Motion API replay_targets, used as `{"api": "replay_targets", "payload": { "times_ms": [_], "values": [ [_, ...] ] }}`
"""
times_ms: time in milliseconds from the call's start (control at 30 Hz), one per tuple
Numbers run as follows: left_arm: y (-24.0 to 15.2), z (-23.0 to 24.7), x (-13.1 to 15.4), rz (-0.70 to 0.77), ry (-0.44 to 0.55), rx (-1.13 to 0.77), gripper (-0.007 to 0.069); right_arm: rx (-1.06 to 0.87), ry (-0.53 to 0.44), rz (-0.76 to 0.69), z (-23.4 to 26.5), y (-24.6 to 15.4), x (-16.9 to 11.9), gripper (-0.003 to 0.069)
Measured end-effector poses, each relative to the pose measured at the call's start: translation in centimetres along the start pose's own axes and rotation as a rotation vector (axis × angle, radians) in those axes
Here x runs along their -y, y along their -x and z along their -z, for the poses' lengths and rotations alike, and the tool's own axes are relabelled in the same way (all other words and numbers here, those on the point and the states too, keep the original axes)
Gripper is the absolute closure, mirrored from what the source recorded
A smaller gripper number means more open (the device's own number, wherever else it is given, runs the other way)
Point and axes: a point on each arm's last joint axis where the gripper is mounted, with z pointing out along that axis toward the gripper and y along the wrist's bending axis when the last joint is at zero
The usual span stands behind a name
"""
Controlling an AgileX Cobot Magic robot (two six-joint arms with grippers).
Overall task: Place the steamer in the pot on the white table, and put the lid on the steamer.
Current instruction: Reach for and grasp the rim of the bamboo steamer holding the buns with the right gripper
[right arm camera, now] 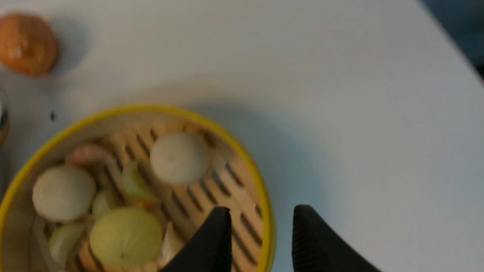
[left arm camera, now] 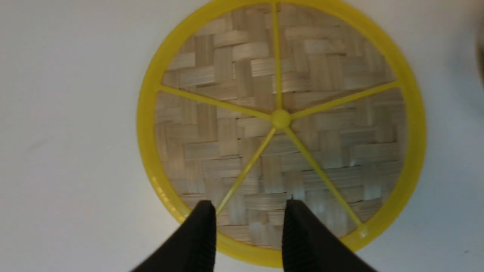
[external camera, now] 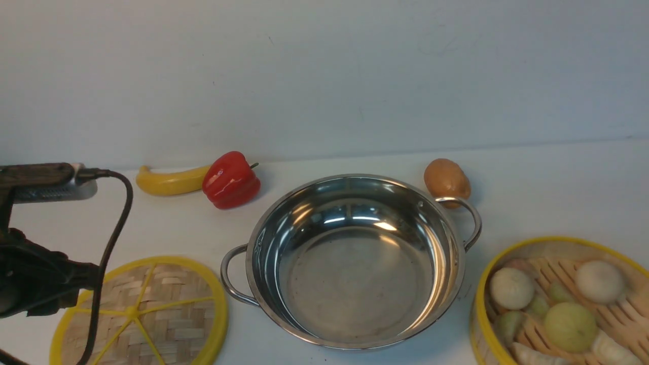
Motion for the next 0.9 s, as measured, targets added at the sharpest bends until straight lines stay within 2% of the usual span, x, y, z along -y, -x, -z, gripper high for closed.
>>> {"api": "replay_targets", "payload": {
  "times_ms": [267,900],
  "values": [
    [0.2,-1.8,-0.3,-0.030,0.030,-0.064,0.0384,-0.266,-0.045,0.071,-5.5,0.2,-0.1,0.0416],
    [0.2,-1.8,-0.1,-0.002,0.011,-0.063,0.0384,-0.368,-0.065,0.112,-13.1,0.5,-0.2,0.0416]
  ]
}}
